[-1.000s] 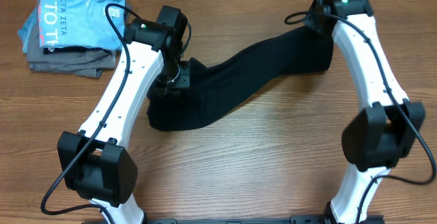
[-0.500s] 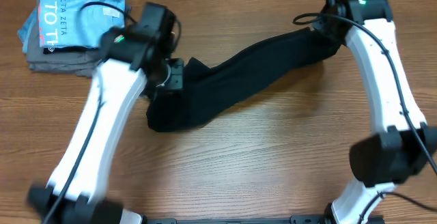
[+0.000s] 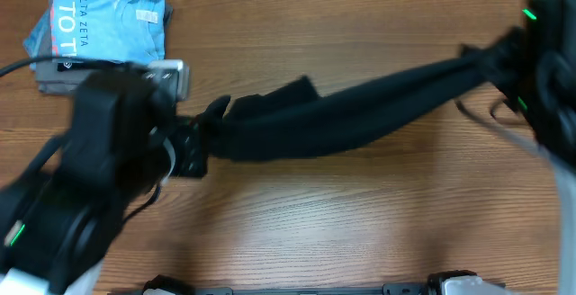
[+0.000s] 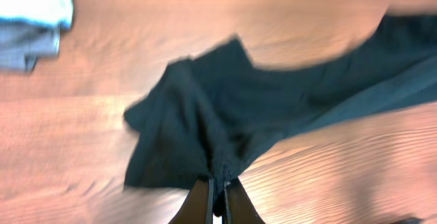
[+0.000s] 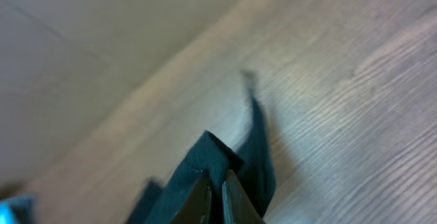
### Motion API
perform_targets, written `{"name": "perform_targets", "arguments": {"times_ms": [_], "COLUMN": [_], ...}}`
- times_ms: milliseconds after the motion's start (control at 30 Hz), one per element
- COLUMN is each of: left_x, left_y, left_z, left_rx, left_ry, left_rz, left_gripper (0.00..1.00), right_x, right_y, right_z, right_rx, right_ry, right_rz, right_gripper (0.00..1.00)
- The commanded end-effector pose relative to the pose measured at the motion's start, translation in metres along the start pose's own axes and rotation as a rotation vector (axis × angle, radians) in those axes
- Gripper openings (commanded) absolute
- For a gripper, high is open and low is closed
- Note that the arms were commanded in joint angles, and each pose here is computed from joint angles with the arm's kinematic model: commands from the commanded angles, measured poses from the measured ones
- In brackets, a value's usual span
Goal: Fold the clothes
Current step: 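Lift the shirt with both grippers and stretch it apart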
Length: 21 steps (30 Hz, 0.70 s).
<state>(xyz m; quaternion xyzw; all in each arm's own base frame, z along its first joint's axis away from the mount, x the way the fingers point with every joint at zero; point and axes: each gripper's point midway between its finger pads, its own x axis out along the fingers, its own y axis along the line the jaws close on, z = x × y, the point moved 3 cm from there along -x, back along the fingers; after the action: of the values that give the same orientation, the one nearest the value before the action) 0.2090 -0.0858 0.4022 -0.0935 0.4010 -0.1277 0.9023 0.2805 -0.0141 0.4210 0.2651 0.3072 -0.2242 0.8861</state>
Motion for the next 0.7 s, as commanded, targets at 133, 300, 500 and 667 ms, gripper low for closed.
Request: {"name": "perform_targets", "arguments": {"times_ms": [133, 300, 500, 667], "left_x": [-0.124, -0.15, -0.125, -0.08], "left_y": [-0.01, -0.001, 0.014, 0.016], "left_z": [0.009, 0.018, 0.045, 0.065], "left_rx": [0.003, -0.017, -0.043, -0.022], "left_ry": [-0.349, -0.453, -0.46, -0.363], "left_rz": [-0.097, -0.052, 0.121, 0.216], "left_gripper": [0.04, 0.04, 0.04, 0.04], "right_x": [-0.103, -0.14, -0.139, -0.111], "right_y": [-0.032, -0.041, -0.026, -0.009], "right_z": [0.005, 0.011, 0.027, 0.033], "right_rx": [0.087, 0.113, 0.128, 0.114], "right_ry": [-0.164, -0.243, -0.289, -0.254], "right_rz": [0.221, 0.302, 0.341, 0.301], "right_gripper": [0.04, 0.04, 0.04, 0.04]}}
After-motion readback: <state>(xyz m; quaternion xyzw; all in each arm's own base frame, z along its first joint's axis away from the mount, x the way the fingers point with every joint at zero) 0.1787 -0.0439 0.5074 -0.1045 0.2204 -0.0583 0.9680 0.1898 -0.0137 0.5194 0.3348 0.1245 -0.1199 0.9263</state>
